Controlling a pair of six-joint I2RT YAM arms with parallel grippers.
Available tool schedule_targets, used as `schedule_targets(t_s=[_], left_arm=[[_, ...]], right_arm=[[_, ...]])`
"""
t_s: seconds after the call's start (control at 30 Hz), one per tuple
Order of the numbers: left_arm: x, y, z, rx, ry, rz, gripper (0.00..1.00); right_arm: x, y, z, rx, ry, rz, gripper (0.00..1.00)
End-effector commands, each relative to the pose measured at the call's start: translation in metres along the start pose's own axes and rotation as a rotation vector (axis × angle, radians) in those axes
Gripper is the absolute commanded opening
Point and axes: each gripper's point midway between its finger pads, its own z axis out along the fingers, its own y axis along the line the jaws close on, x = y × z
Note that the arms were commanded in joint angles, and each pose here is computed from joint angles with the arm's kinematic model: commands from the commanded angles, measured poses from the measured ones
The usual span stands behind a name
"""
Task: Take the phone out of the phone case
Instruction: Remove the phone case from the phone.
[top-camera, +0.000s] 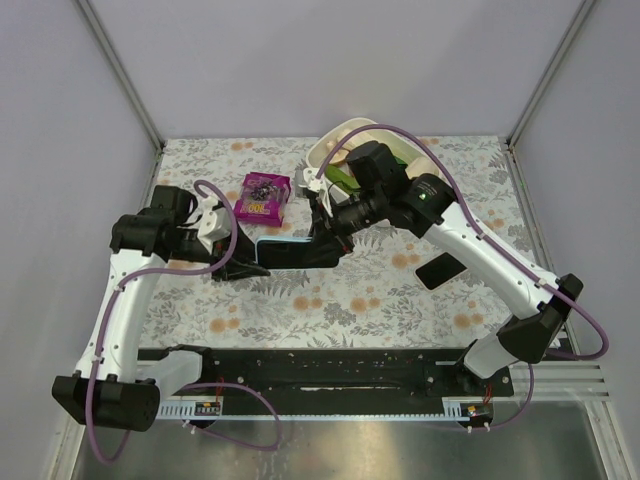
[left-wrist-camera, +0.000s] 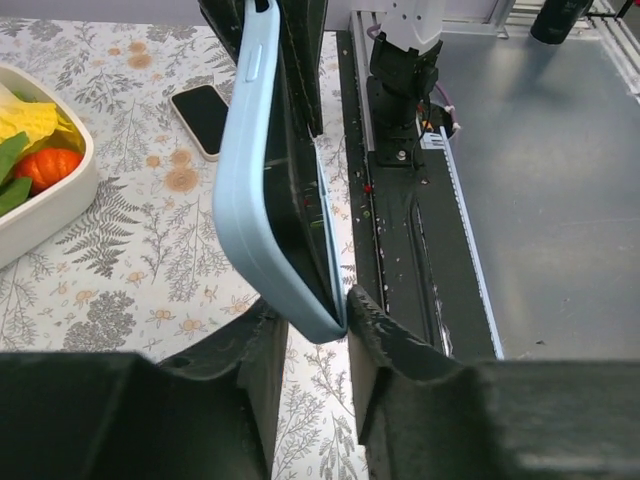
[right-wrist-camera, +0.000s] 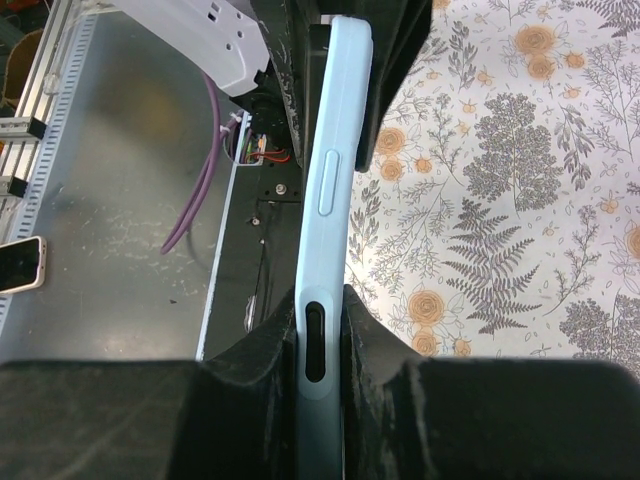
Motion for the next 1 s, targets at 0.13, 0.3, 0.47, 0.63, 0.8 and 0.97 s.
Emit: schedule_targets(t_s=[0.13, 0.3, 0.47, 0.63, 0.8, 0.97], left_arm=[[0.006, -0.038, 0.002, 0.061, 0.011, -0.171, 0.03], [0.009, -0.052, 0.003, 0.087, 0.039, -0.054, 0.00], [0.006, -0.062, 0.007, 0.137, 0.076, 0.040, 0.00], [0.006, -0.076, 0.010, 0.201, 0.120, 0.138, 0.00], [0.002, -0.077, 0.014, 0.232, 0.111, 0.171, 0.00], [-0.002, -0.078, 0.018, 0.271, 0.109, 0.202, 0.00]], right_arm=[[-0.031, 0.015, -0.013, -0.048, -0.099, -0.066, 0.00], [-0.030, 0.024, -0.010, -0.127, -0.104, -0.045, 0.00], [-0.023, 0.033, -0.006, -0.230, -0.108, -0.010, 0.00], [-0.018, 0.040, -0.003, -0.308, -0.117, 0.002, 0.00], [-0.017, 0.048, -0.003, -0.385, -0.130, 0.013, 0.00], [-0.017, 0.051, -0.003, -0.443, -0.139, 0.033, 0.00]])
